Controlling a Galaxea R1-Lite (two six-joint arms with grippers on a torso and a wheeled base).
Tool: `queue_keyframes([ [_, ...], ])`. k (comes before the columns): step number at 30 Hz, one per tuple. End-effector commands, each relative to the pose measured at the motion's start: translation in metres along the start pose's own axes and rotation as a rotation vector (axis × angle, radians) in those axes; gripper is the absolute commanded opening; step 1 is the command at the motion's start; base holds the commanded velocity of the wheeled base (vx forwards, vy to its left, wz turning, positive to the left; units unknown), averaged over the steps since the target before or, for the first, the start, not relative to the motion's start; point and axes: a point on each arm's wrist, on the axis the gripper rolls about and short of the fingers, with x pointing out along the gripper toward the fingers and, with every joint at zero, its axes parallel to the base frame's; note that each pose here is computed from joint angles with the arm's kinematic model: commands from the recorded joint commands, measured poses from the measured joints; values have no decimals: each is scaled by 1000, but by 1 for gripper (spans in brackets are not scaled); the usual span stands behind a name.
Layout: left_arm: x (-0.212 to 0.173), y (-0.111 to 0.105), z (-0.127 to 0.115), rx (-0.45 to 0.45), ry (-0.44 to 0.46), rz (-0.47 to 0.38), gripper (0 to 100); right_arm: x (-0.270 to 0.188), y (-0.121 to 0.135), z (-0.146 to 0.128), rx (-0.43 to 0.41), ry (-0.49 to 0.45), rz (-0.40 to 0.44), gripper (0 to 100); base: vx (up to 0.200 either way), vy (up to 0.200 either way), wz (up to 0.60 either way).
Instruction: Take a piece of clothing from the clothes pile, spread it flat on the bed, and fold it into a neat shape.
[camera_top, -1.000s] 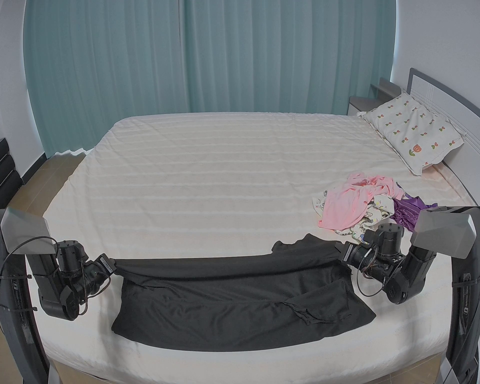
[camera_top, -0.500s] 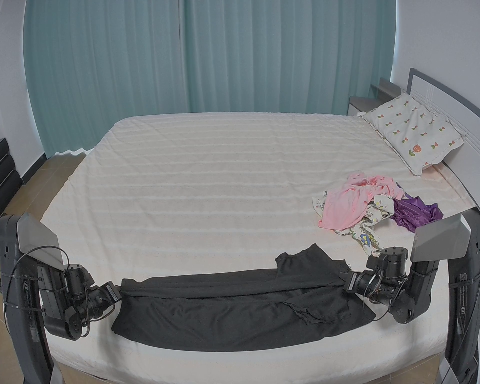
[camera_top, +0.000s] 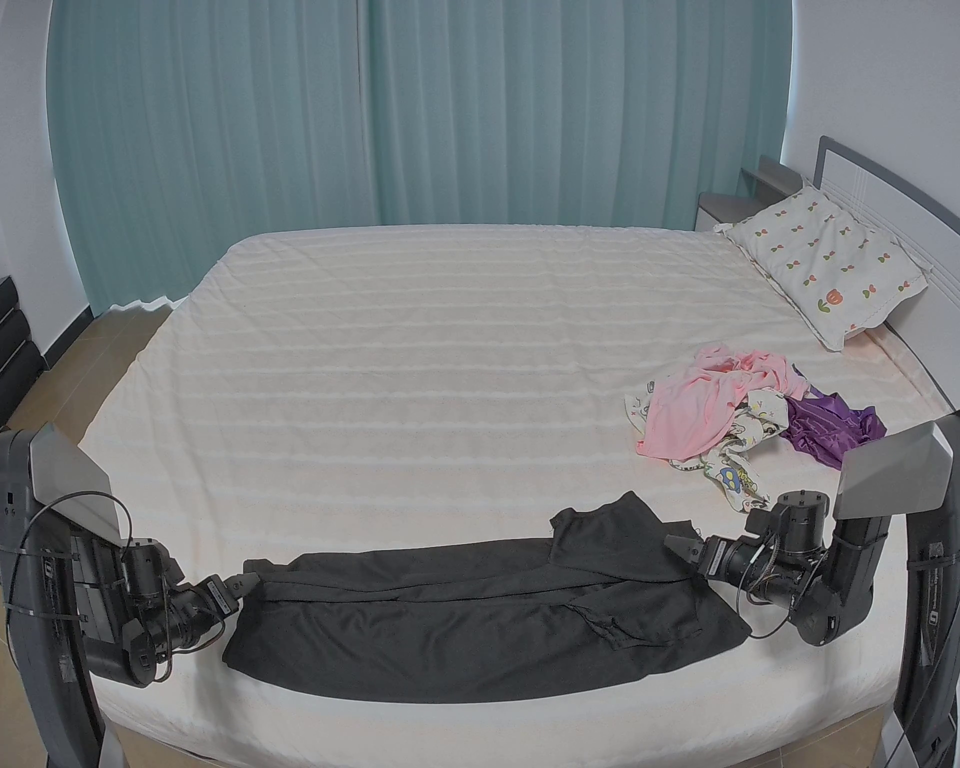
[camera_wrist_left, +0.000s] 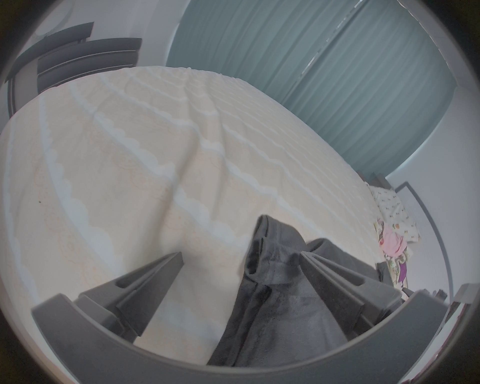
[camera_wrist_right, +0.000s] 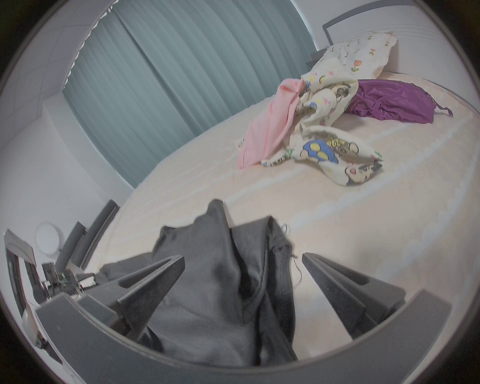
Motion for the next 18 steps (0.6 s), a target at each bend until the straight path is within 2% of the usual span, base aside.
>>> queue_keyframes([
  [1, -17, 0, 20, -56, -74, -37, 100, -12, 5, 28, 49, -80, 47, 100, 0, 0, 0],
  [4, -32, -4, 34, -145, -113, -100, 100, -13, 10, 30, 106, -65, 97, 100, 0, 0, 0],
  [9, -43, -16, 45, -256, -138, -186, 100, -3, 15, 16, 140, 25, 160, 100, 0, 0, 0],
  [14, -42, -33, 40, -316, -101, -235, 100, 16, 16, 17, 149, 70, 184, 100, 0, 0, 0],
  [18, -39, -37, 35, -351, -75, -243, 100, 22, 16, 21, 153, 94, 199, 100, 0, 0, 0],
])
